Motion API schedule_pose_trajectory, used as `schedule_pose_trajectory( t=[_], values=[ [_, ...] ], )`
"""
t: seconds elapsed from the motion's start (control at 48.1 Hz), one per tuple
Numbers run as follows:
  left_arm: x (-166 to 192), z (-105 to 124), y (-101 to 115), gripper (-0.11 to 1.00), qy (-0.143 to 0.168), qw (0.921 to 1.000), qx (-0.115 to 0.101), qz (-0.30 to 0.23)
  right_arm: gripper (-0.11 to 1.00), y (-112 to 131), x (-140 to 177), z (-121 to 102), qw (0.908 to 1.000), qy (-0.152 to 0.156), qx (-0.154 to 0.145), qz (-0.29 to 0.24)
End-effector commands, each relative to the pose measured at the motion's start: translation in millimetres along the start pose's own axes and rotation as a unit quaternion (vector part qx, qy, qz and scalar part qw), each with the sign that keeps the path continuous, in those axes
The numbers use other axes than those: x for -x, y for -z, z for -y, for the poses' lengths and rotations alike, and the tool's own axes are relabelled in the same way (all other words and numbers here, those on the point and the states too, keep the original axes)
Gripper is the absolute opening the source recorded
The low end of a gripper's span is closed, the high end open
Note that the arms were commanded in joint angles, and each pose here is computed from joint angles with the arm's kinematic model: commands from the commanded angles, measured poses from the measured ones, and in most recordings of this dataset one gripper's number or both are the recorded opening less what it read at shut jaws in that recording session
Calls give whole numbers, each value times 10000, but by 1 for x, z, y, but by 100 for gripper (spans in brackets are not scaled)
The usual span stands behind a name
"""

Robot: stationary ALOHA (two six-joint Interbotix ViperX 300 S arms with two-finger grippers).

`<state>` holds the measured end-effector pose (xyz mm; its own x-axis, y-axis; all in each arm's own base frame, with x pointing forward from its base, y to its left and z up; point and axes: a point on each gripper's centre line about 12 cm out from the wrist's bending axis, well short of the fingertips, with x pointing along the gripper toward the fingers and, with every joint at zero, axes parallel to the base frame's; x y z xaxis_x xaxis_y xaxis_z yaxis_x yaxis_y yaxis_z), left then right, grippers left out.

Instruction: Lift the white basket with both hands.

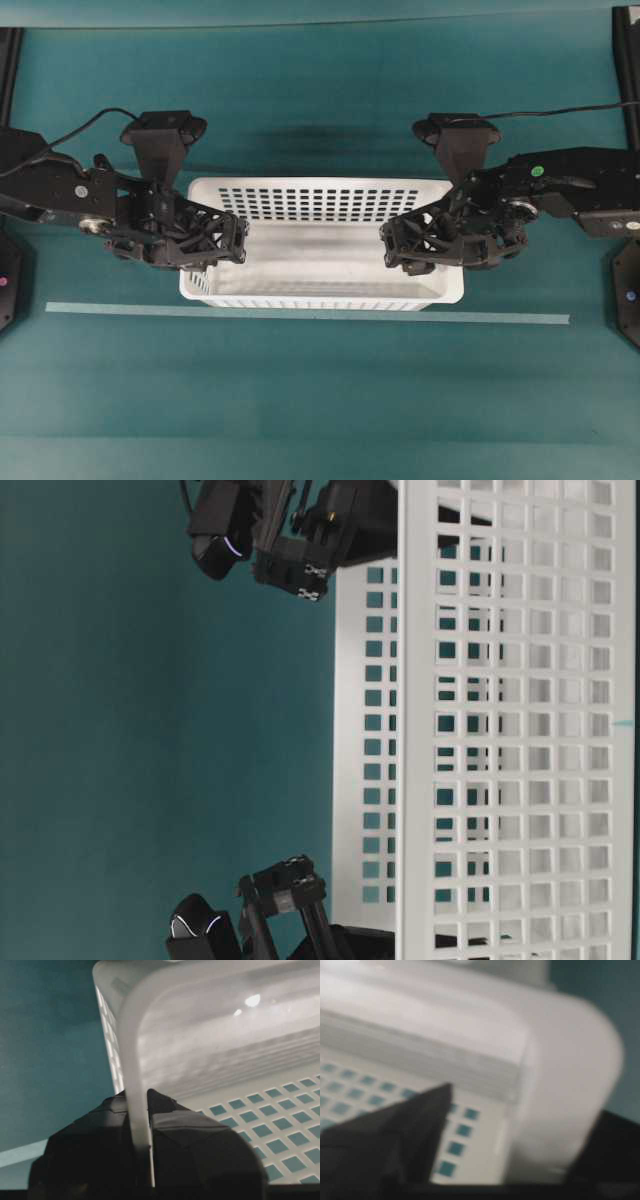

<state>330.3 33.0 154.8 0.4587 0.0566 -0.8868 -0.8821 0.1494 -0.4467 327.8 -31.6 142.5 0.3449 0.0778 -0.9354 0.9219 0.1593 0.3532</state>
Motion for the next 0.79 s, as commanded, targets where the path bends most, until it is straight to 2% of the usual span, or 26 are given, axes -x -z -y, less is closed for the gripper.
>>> schedule_pose_trajectory(
  t=[0.0, 0.125, 0.229, 0.312, 0.458, 0.541, 0.582, 0.77],
  values=[
    [-2, 11, -2, -1, 357, 9993, -95, 91, 76, 1, -6, -5, 10000, -54, 68, 12],
    [-1, 11, -2, 0, 380, 9992, -95, 96, 88, 1, -6, -5, 10000, -61, 76, 15],
    [-2, 9, -2, 11, 365, 9992, -103, 92, 89, 1, -6, -6, 9999, -68, 137, 19],
    [-2, 8, -1, 30, 328, 9994, -102, 80, 89, 0, -6, -7, 9998, -95, 177, 35],
    [-1, 5, 1, 73, 180, 9998, -115, 42, 89, -2, -6, -10, 9996, -177, 218, 79],
    [0, 4, 2, 92, 92, 9999, -128, 16, 89, -2, -5, -12, 9993, -259, 226, 117],
    [1, 2, 2, 95, 47, 9999, -128, 7, 89, -2, -4, -13, 9993, -273, 220, 123],
    [13, -5, 1, 94, 33, 10000, -85, 30, 89, 0, 4, -8, 9995, -206, 219, 71]
  ],
)
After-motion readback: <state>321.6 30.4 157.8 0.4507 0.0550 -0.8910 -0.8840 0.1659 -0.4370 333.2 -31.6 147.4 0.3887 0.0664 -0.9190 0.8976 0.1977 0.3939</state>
